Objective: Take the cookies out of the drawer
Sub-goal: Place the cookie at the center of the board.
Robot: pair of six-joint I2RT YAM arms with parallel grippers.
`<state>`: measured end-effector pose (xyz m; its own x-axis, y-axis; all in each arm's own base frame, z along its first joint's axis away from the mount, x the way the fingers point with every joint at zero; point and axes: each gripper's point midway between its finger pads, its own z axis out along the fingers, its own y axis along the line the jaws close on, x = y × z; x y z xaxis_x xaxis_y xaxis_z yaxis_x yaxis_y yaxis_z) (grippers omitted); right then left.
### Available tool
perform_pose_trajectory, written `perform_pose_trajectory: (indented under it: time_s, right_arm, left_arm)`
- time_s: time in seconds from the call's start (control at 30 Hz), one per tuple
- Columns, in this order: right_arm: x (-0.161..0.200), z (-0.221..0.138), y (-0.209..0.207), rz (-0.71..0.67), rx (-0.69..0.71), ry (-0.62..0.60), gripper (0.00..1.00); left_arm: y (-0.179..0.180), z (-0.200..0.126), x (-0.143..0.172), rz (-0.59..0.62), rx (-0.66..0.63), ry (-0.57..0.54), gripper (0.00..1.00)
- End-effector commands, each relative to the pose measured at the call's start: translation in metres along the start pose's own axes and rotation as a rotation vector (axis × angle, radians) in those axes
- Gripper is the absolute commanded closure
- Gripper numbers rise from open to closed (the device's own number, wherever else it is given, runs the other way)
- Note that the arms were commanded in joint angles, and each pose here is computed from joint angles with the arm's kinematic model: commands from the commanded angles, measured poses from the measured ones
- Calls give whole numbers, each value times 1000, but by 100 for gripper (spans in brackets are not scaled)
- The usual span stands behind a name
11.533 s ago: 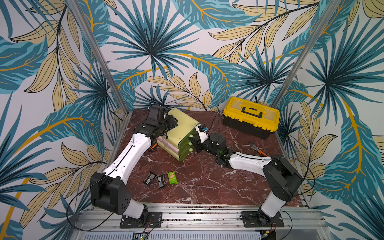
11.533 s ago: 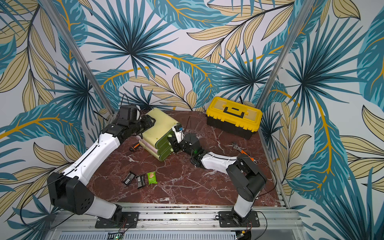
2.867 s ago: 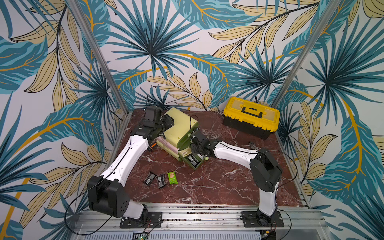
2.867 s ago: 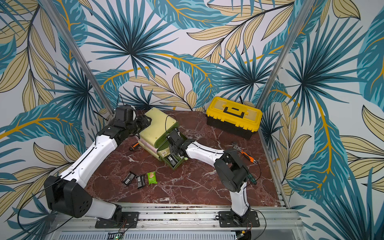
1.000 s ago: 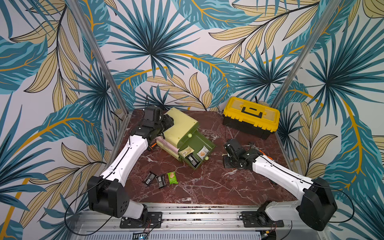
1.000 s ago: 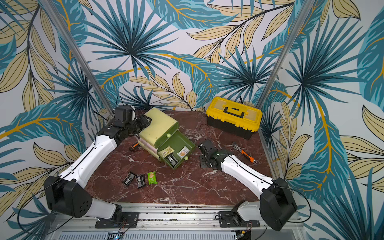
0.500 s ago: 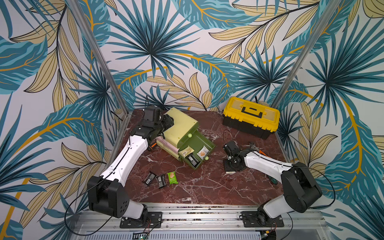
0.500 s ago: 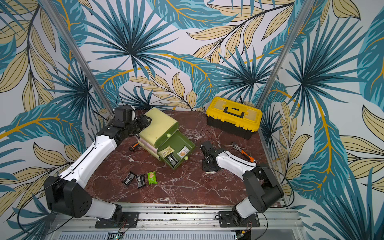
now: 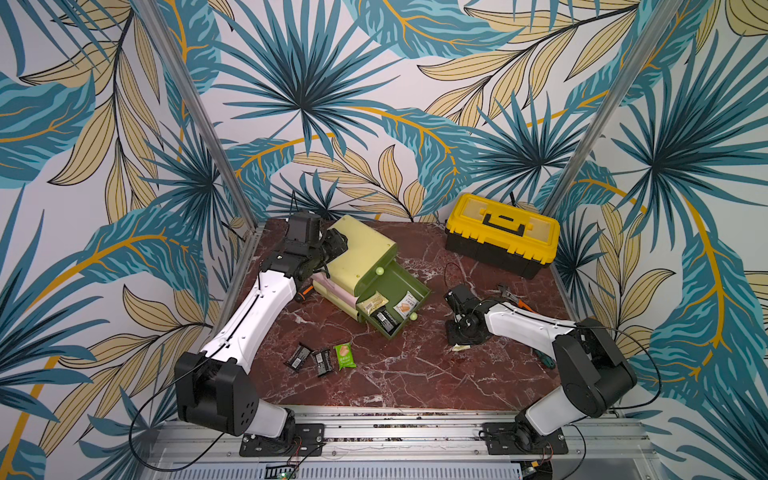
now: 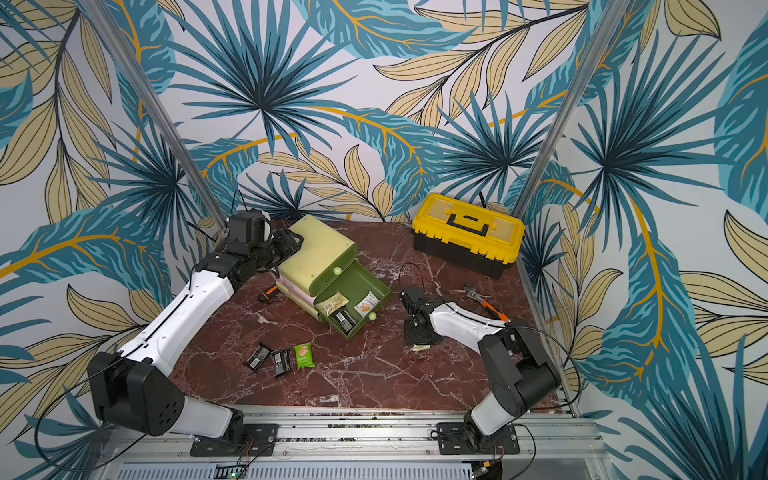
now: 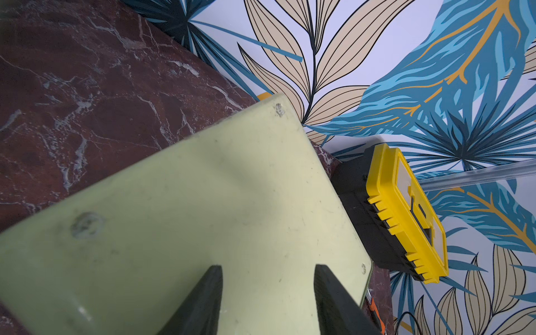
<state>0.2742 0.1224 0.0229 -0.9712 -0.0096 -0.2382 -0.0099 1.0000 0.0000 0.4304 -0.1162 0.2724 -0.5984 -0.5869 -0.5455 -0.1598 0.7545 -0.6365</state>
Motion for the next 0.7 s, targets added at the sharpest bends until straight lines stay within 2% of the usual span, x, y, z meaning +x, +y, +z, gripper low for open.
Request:
perform_pose_trajectory:
  time_s: [0.0,0.17,0.33,0.43,0.57,0.67]
  right_arm:
    - [-5,-15,-4,-13,9,-31,43]
    - [-36,-58,3,-51,-35,-177,39]
    - [-77,-110,28,-162,-159,-413,37]
    - [-91,-137,59,-326,-290,-561,36]
    - [-93,-163,104,-687,-429,-726,36]
    - [-85,-167,130,-970,-480,-769,36]
  left_arm:
    - [37,12,30,-30,-112,104,45]
    - [36,10,29,-34,-111,100,45]
    - [37,11,30,-39,-114,102,45]
    - [36,11,29,-39,-112,98,45]
    - [35,10,27,-38,-112,92,45]
    - [34,10,26,-40,-111,88,45]
